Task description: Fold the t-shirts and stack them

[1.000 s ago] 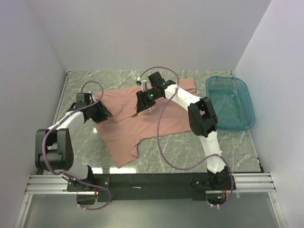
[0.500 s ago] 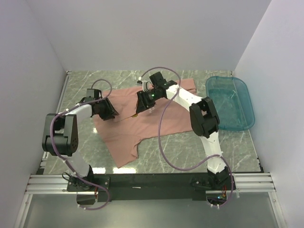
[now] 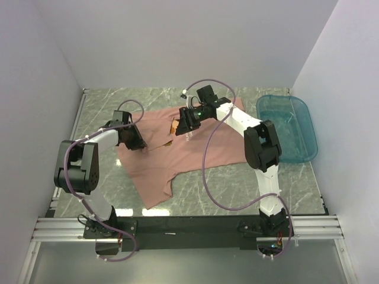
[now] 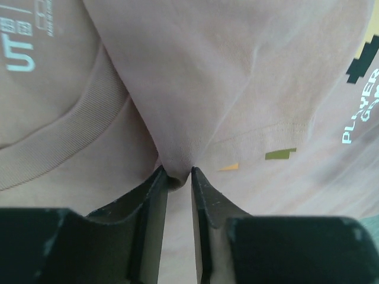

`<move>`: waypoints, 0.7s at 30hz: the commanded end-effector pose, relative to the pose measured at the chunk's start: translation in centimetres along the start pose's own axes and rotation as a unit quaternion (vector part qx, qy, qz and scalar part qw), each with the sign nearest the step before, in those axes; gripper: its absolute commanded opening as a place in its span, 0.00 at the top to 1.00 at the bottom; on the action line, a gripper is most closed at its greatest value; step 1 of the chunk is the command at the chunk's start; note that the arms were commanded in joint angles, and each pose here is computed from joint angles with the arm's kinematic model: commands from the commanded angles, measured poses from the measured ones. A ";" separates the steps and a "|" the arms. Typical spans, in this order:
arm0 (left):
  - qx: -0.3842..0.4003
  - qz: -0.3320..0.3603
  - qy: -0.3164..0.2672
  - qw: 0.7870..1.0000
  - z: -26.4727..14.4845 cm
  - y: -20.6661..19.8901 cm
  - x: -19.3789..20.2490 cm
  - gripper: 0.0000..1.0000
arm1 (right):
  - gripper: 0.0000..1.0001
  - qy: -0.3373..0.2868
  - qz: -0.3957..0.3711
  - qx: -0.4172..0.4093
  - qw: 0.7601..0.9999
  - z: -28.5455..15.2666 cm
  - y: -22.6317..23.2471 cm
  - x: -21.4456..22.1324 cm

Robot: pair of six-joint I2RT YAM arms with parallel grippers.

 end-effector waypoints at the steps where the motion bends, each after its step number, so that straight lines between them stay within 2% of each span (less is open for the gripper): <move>1: 0.005 0.014 -0.017 1.000 -1.4 -0.9 -0.4 0.73 | 0.48 -0.030 -0.028 -0.019 0.999 -2.1 2.4 -1.1; 5: 0.007 0.012 -0.018 1.000 -1.9 -0.9 -0.1 0.85 | 0.48 -0.034 -0.025 -0.020 0.999 -2.6 2.3 -1.3; 8: 0.016 0.009 -0.014 1.000 -2.0 -1.1 0.1 0.90 | 0.48 -0.038 -0.024 -0.019 0.999 -2.9 2.2 -1.4; 15: 0.039 -0.010 -0.004 0.999 -2.4 -1.7 0.2 0.91 | 0.48 -0.042 -0.022 -0.021 0.999 -3.3 2.2 -1.4; 21: 0.051 -0.034 0.008 0.998 -2.6 -1.7 0.4 0.87 | 0.48 -0.043 -0.023 -0.024 0.999 -3.5 2.1 -1.3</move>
Point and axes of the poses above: each gripper's point midway between its finger pads, its own z axis out along the fingers, its own y axis along the line the jaws close on, x = y × z, the point moved 7 cm from there along -z, back along the fingers, and after that the axes turned 9 degrees about z, right-handed, at the moved point
